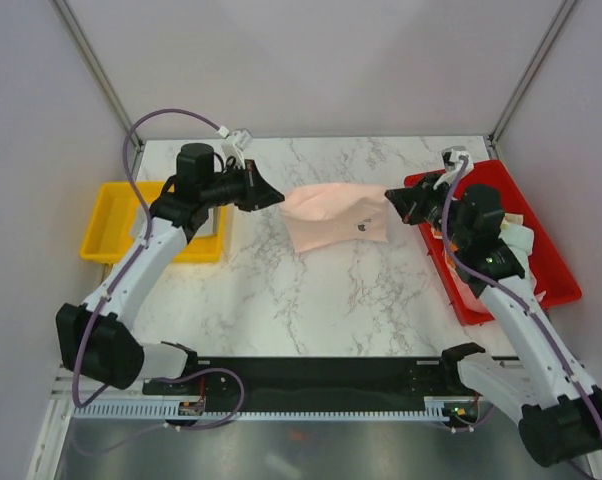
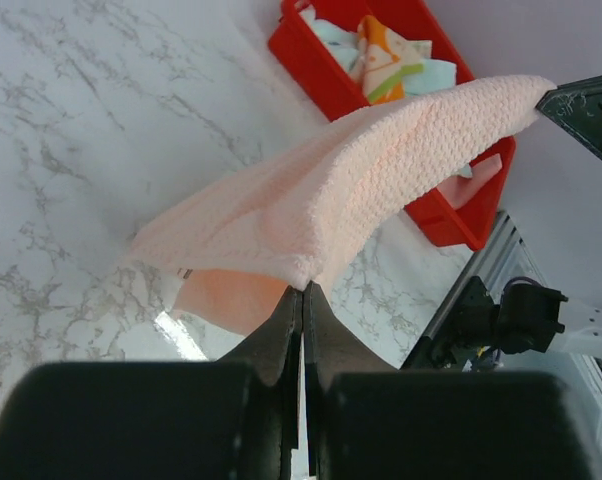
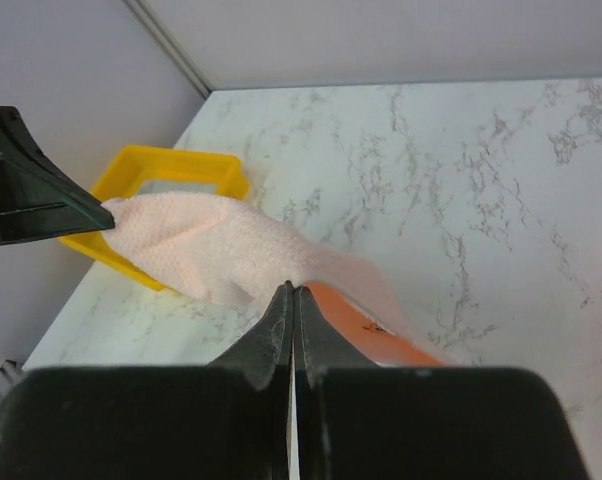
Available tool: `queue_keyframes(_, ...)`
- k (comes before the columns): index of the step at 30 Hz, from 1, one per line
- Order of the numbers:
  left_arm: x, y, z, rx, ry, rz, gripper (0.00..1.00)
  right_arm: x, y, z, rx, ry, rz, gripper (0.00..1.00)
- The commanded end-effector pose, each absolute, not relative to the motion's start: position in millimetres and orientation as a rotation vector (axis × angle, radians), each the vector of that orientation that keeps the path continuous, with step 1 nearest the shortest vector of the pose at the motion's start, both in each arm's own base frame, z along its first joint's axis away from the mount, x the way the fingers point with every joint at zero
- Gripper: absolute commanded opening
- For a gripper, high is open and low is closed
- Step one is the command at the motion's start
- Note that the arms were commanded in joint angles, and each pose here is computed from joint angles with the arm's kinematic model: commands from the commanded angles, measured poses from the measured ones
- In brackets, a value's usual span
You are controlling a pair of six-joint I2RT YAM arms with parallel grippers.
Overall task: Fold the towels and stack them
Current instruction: Fold the towel
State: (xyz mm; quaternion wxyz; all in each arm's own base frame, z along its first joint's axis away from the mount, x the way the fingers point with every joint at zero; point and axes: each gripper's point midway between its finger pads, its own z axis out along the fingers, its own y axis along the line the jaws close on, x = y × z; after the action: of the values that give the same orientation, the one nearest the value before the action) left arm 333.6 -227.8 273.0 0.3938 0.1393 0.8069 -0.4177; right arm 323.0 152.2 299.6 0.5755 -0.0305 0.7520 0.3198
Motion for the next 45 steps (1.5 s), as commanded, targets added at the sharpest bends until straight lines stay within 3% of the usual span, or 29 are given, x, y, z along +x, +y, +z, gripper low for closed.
queue_keyframes(1,294,-237,305,0.434,1.938,-1.135,0.02,282,155,326,-0.125,1.693,0.836,0.00)
queue_keyframes(7,244,-234,328,0.433,1.853,-1.166,0.02,230,150,355,-0.135,1.593,0.914,0.00)
queue_keyframes(11,244,-231,326,0.367,1.873,-1.145,0.02,228,148,356,-0.093,1.600,0.929,0.00)
queue_keyframes(14,264,-227,305,0.296,1.948,-1.066,0.02,249,151,321,-0.038,1.673,0.927,0.00)
queue_keyframes(18,310,-229,237,0.214,2.149,-0.941,0.02,283,156,276,0.031,1.698,0.932,0.00)
queue_keyframes(22,355,-231,179,0.167,2.264,-0.892,0.02,332,163,197,0.083,1.820,0.886,0.00)
queue_keyframes(28,433,-231,106,0.150,2.371,-0.963,0.02,392,180,113,0.085,1.999,0.870,0.00)
queue_keyframes(31,462,-229,106,0.166,2.343,-1.028,0.02,408,182,100,0.095,2.006,0.871,0.00)
queue_keyframes(37,481,-237,102,0.246,2.306,-1.075,0.02,426,172,105,0.143,1.989,0.827,0.00)
queue_keyframes(45,462,-232,147,0.274,2.198,-1.049,0.02,420,167,152,0.060,1.933,0.779,0.00)
